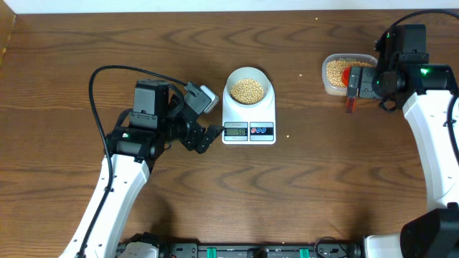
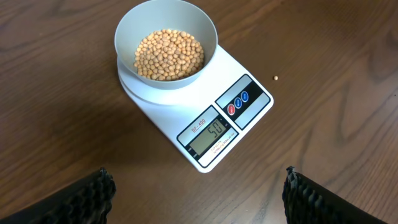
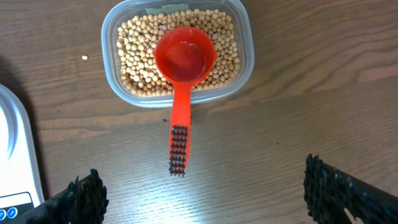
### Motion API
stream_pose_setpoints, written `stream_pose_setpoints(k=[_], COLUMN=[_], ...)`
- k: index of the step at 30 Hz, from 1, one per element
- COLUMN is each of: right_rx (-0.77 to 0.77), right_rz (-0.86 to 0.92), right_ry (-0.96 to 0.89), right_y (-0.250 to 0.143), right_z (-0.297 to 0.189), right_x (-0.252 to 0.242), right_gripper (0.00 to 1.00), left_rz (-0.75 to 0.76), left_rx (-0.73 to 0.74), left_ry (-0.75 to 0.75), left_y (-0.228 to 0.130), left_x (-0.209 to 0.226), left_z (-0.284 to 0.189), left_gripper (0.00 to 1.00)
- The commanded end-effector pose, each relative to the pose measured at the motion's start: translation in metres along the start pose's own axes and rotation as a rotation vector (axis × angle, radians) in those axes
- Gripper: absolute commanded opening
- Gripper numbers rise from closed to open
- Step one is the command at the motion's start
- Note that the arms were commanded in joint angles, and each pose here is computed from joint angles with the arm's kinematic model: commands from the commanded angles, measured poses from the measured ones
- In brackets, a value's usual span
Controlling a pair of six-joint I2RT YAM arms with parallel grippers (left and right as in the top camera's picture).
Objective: Scoop item into bowl and weigh 50g on scale
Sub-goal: 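Open the right gripper and release the red scoop in the tub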
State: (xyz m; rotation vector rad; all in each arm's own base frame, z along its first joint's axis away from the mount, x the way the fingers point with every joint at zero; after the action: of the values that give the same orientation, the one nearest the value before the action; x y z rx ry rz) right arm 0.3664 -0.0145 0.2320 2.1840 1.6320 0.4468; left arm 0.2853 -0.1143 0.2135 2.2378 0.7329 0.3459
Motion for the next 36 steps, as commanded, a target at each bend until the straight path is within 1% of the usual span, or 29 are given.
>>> stream_pose_setpoints(k=[1, 31, 36], right_rx=[-0.021, -0.021, -0.021], right_rz=[-0.022, -0.022, -0.022], right_ry=[-0.004, -0.004, -0.004], right_y=[0.004, 0.004, 0.004], right_z=[-0.005, -0.005, -0.005], right_x=[0.003, 0.003, 0.003], right_gripper=[0.99, 0.99, 0.99], left_rz=[-0.005, -0.006, -0.009], left_rx=[-0.005, -0.004, 0.035], left_ry=[-0.002, -0.004, -0.045], left_y=[-0.001, -0.001, -0.006], left_x=[-0.001, -0.002, -0.006], left_z=[-0.001, -0.001, 0.014], left_gripper=[0.89, 0.89, 0.89])
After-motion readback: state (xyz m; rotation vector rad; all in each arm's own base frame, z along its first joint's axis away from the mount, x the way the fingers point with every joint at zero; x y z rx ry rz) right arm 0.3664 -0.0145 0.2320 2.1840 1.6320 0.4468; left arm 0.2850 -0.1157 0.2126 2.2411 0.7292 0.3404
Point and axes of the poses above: each gripper's point midway between its finger pads, its own z axis out along the fingers, its own x axis along the line the jaws close on, y = z × x, the point moved 5 cm from there along -z, back along the fingers, and after that the axes turned 8 degrees about z, right-handed, at the moved point
